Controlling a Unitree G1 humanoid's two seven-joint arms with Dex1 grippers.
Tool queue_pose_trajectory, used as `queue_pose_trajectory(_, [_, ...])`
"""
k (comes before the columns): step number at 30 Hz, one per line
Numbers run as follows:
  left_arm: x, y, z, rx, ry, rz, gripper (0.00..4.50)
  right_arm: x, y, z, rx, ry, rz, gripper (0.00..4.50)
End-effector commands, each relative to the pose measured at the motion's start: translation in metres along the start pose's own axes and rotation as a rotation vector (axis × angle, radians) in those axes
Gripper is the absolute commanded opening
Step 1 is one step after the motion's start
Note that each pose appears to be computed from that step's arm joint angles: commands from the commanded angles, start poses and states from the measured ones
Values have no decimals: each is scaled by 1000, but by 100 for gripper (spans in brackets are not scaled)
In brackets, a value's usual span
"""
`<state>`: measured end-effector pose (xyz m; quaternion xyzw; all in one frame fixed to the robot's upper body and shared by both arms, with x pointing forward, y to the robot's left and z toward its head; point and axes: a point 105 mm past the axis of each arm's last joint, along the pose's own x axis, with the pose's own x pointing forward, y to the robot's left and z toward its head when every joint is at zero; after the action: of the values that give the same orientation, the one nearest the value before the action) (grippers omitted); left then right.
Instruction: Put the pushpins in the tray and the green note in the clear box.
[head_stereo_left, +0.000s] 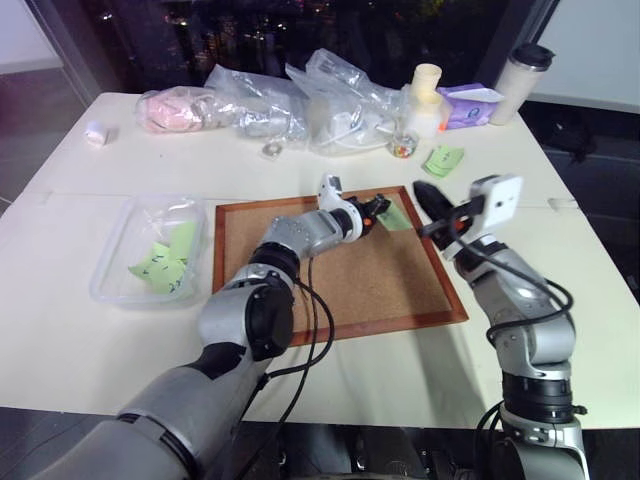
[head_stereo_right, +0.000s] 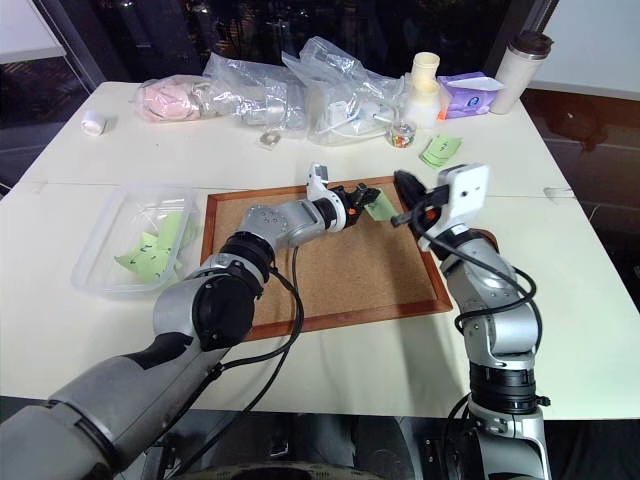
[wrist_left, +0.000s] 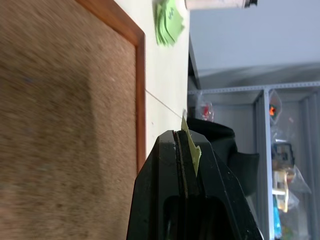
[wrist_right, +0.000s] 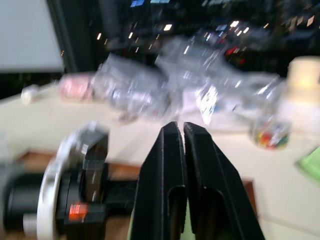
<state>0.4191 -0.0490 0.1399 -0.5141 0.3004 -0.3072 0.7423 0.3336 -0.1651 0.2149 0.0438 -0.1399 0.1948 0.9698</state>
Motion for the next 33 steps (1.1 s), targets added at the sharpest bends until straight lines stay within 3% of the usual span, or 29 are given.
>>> queue_pose_trajectory(1, [-1, -18, 4, 185, 28, -64, 1, -13, -15, 12, -1, -26, -81, 0])
queue_pose_trajectory(5, [-11, -38, -3, 797, 150, -185, 1, -39, -59, -5, -69, 85, -279, 0])
queue_pose_trajectory(10, [-39, -49, -10, 1360, 236, -328, 1, -69, -100, -35, -103, 211, -450, 0])
queue_pose_trajectory(14, [-53, -57, -13, 1515, 259, -408, 1, -78, -108, -53, -111, 269, -488, 0])
queue_pose_trajectory(19, [-56, -62, -2, 1463, 193, -399, 1, -84, -109, -73, -123, 336, -503, 0])
queue_pose_trajectory(22, [-58, -61, -1, 1442, 176, -393, 0, -84, -108, -77, -112, 338, -496, 90])
queue_pose_trajectory(29, [-59, -66, 10, 1390, 88, -347, 0, -82, -108, -74, -108, 317, -495, 448])
queue_pose_trajectory(33, [-64, -76, 26, 1332, 11, -318, 0, -80, -106, -68, -103, 289, -485, 448])
